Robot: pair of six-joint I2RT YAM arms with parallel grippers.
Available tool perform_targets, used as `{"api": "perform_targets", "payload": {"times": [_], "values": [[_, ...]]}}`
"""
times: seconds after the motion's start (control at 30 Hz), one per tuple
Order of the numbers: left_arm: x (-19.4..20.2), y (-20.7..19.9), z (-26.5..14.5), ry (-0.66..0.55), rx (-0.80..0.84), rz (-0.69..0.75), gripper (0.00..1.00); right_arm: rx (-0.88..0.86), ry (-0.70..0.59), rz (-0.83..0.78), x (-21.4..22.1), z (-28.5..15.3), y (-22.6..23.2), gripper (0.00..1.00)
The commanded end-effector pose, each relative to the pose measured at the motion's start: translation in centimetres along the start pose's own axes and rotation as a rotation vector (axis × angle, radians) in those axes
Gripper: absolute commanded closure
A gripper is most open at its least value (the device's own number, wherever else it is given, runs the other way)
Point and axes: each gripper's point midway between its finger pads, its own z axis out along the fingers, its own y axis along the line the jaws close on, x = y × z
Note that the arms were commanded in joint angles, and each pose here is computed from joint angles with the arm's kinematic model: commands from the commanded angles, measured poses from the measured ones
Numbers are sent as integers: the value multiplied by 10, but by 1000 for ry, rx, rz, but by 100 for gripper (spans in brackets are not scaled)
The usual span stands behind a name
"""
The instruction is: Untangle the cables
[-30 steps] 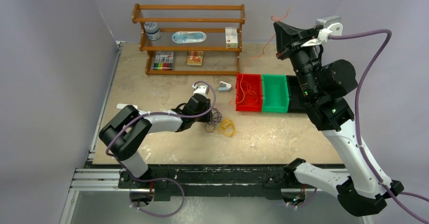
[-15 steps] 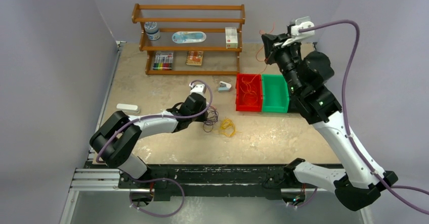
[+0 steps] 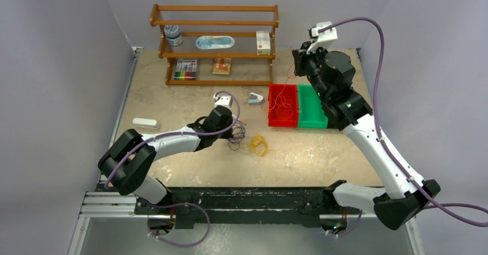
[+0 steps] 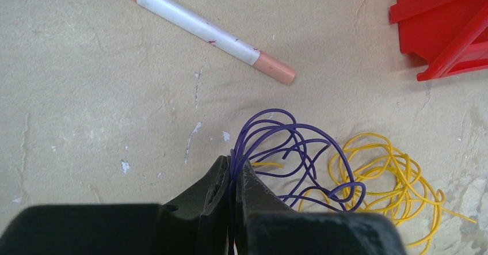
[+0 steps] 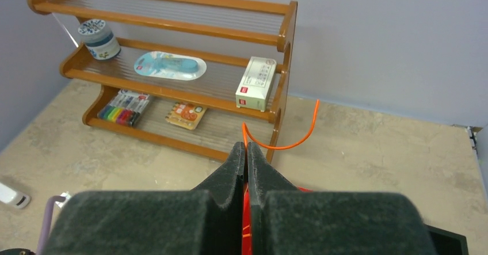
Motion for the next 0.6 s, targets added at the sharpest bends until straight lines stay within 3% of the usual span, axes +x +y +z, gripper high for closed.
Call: {"api": "perform_targets", "payload": {"times": [0.0,0.57], "values": [[-29,-8,-10,-85,5,-6,100,-4,-2,25,3,5,-2,100],[-28,-2,-8,-86,-25,-8,93,-27,141,61,84,36,-24,100]]}}
